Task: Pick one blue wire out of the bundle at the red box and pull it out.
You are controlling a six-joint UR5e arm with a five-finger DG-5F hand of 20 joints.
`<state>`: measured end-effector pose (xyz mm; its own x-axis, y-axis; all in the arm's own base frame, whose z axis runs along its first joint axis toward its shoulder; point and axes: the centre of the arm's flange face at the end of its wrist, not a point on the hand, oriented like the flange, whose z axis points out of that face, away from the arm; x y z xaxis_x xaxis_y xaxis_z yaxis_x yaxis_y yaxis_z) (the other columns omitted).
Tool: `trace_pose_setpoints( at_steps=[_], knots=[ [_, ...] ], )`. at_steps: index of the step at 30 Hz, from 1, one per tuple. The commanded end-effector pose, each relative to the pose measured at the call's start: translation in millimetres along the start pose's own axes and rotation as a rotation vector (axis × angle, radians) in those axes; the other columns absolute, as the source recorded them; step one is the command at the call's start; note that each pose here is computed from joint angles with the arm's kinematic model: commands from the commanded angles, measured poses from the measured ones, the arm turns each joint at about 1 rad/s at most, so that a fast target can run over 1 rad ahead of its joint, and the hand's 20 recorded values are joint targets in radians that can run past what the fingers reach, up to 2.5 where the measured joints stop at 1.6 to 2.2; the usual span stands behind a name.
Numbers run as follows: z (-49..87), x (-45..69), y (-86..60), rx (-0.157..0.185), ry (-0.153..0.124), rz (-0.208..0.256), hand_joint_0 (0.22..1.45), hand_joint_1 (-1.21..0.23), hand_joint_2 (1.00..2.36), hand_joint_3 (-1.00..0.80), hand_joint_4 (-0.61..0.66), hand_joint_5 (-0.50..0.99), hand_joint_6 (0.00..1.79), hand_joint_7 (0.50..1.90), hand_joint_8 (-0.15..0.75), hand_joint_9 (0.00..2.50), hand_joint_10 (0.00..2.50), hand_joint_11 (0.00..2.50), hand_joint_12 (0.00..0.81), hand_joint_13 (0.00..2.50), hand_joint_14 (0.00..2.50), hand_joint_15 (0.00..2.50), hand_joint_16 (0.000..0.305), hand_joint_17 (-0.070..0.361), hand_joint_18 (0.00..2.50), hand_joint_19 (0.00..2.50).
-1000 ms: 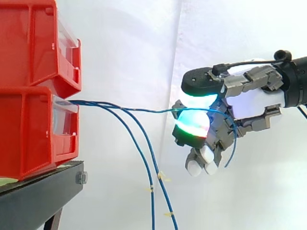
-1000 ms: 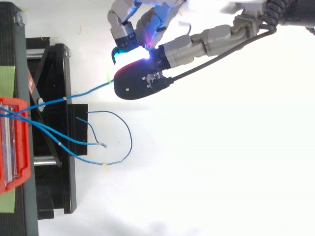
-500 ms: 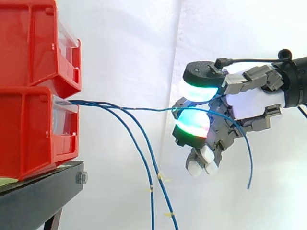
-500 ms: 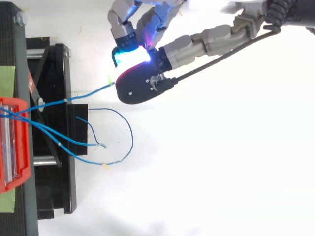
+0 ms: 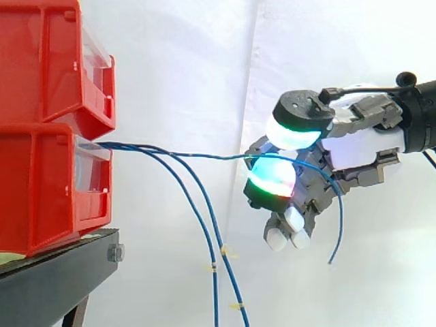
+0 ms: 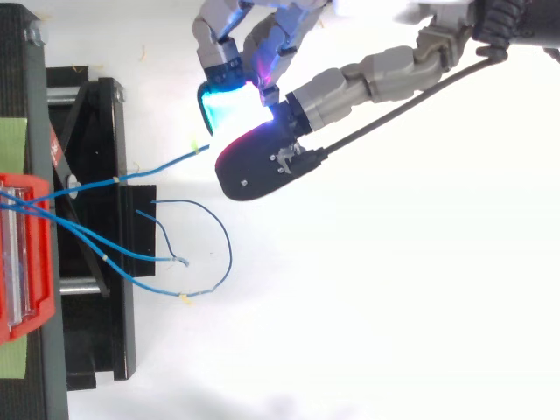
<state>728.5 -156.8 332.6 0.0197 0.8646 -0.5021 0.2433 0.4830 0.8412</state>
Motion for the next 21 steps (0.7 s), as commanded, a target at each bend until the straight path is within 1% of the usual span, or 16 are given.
trace_pose_setpoints(
  at_steps=[1, 2, 3, 5, 6, 7, 8, 11, 15, 17, 19, 20, 21],
  knots=[
    [0.0, 0.0, -0.1, 0.0, 0.0, 0.0, 0.46, -0.74, 1.0, -0.5, 0.19, -0.16, 0.85, 1.08, 0.349, 0.82, 0.02, 0.61, 0.461, 0.66, 0.02, 0.51, 0.067, 0.15, 0.57, 0.6],
    [0.0, 0.0, -0.1, 0.0, 0.0, 0.0, 0.5, -0.76, 1.0, -0.5, 0.18, -0.16, 0.86, 1.11, 0.336, 0.82, 0.02, 0.62, 0.445, 0.66, 0.02, 0.51, 0.063, 0.143, 0.56, 0.59],
    [0.0, 0.0, -0.1, 0.0, 0.0, 0.0, 0.51, -0.77, 1.0, -0.5, 0.17, -0.15, 0.87, 1.11, 0.333, 0.82, 0.02, 0.61, 0.44, 0.65, 0.02, 0.5, 0.062, 0.14, 0.56, 0.6],
    [-0.2, 0.1, -0.2, 0.002, 0.001, 0.003, 0.58, -0.77, 1.01, -0.42, 0.16, -0.15, 0.87, 1.15, 0.321, 0.83, 0.02, 0.62, 0.424, 0.66, 0.02, 0.49, 0.058, 0.131, 0.55, 0.6],
    [-0.2, 0.1, -0.2, 0.002, 0.001, 0.005, 0.58, -0.77, 1.01, -0.4, 0.16, -0.15, 0.87, 1.15, 0.321, 0.85, 0.02, 0.62, 0.423, 0.67, 0.02, 0.5, 0.058, 0.13, 0.56, 0.59],
    [-0.3, 0.2, -0.4, 0.003, 0.001, 0.009, 0.59, -0.77, 1.01, -0.34, 0.15, -0.14, 0.88, 1.19, 0.323, 0.86, 0.02, 0.63, 0.426, 0.68, 0.02, 0.5, 0.057, 0.128, 0.57, 0.59],
    [-0.3, 0.2, -0.4, 0.003, 0.001, 0.011, 0.6, -0.77, 1.01, -0.32, 0.15, -0.14, 0.88, 1.19, 0.324, 0.86, 0.02, 0.63, 0.424, 0.68, 0.02, 0.5, 0.057, 0.128, 0.57, 0.59],
    [-0.6, 0.4, -0.6, 0.005, 0.004, 0.018, 0.6, -0.76, 1.02, -0.28, 0.14, -0.14, 0.89, 1.2, 0.322, 0.86, 0.02, 0.62, 0.425, 0.68, 0.02, 0.5, 0.057, 0.127, 0.57, 0.59],
    [-0.6, 0.3, -0.7, 0.006, 0.003, 0.018, 0.59, -0.76, 1.02, -0.24, 0.12, -0.14, 0.9, 1.2, 0.323, 0.87, 0.02, 0.62, 0.426, 0.68, 0.02, 0.5, 0.057, 0.127, 0.57, 0.59],
    [-0.6, 0.3, -0.7, 0.006, 0.003, 0.016, 0.59, -0.76, 1.02, -0.22, 0.09, -0.14, 0.9, 1.2, 0.325, 0.88, 0.02, 0.62, 0.426, 0.68, 0.02, 0.5, 0.056, 0.127, 0.57, 0.59],
    [-0.6, 0.3, -0.7, 0.006, 0.003, 0.013, 0.59, -0.76, 1.02, -0.24, 0.09, -0.14, 0.9, 1.18, 0.322, 0.87, 0.02, 0.63, 0.423, 0.68, 0.02, 0.51, 0.057, 0.127, 0.57, 0.59],
    [-0.6, 0.3, -0.7, 0.006, 0.003, 0.013, 0.57, -0.76, 1.02, -0.28, 0.11, -0.14, 0.89, 1.15, 0.322, 0.86, 0.02, 0.63, 0.424, 0.66, 0.02, 0.51, 0.057, 0.129, 0.56, 0.59],
    [-0.6, 0.3, -0.7, 0.006, 0.003, 0.013, 0.56, -0.75, 1.01, -0.31, 0.12, -0.14, 0.88, 1.16, 0.325, 0.86, 0.02, 0.62, 0.426, 0.66, 0.02, 0.51, 0.058, 0.131, 0.54, 0.59]
  ],
)
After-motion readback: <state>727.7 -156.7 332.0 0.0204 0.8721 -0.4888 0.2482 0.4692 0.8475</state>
